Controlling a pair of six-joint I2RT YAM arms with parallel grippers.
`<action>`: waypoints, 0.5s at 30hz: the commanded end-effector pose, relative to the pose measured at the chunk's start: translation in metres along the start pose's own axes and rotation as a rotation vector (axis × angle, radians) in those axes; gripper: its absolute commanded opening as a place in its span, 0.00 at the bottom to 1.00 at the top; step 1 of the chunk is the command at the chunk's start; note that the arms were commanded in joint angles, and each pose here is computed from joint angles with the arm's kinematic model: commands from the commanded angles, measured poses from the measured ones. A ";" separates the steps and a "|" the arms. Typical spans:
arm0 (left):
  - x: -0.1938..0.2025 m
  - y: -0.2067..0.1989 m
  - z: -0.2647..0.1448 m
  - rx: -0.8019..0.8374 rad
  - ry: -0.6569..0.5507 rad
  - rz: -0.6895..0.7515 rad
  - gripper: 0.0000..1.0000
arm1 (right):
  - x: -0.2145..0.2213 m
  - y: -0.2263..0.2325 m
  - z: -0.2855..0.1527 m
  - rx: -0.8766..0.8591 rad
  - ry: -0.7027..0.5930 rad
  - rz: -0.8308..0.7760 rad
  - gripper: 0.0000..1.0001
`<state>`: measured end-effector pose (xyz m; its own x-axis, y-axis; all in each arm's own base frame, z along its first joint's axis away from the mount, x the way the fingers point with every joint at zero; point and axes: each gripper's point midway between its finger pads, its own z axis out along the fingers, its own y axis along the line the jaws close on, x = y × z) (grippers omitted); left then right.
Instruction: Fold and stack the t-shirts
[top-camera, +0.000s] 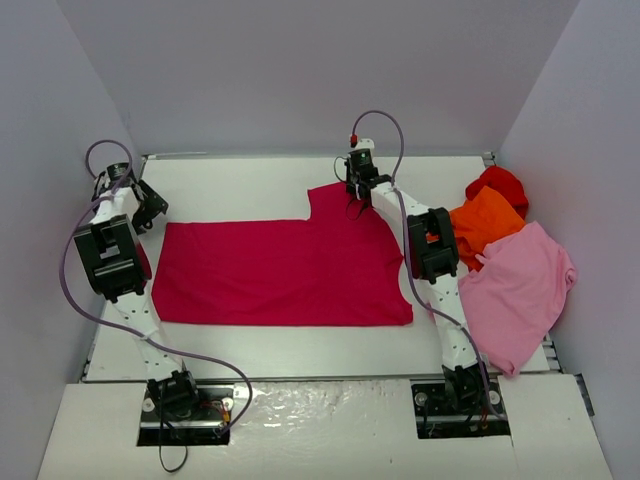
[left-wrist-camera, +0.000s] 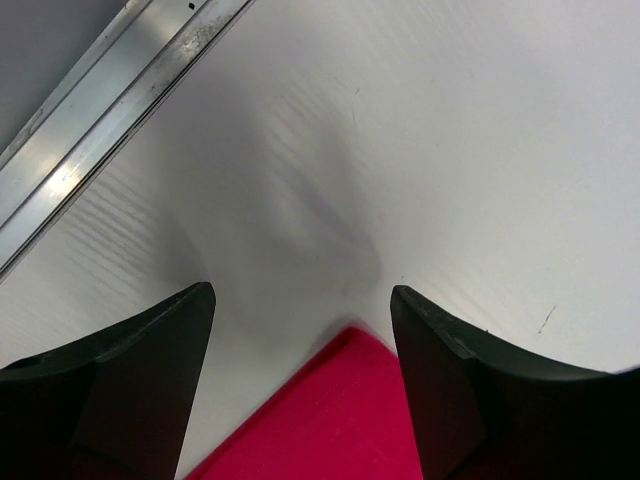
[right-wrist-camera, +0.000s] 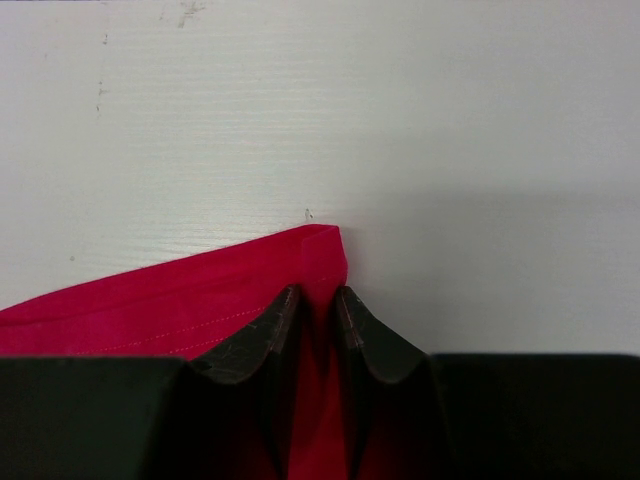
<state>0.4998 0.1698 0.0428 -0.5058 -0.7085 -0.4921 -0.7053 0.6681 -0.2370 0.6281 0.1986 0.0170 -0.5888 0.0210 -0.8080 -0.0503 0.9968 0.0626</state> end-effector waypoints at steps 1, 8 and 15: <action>-0.019 -0.019 -0.027 0.117 -0.006 -0.026 0.68 | 0.017 -0.018 -0.009 0.038 0.084 -0.013 0.17; -0.016 -0.037 -0.064 0.227 -0.003 -0.030 0.68 | 0.021 -0.017 -0.008 0.034 0.091 -0.011 0.17; -0.008 -0.038 -0.078 0.242 0.018 -0.027 0.69 | 0.022 -0.015 -0.012 0.020 0.099 -0.001 0.17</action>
<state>0.4794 0.1339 0.0639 -0.5485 -0.7378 -0.3934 -0.6392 0.6733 -0.3716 0.6277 0.1985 0.0169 -0.5873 0.0225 -0.8091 -0.0504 0.9967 0.0642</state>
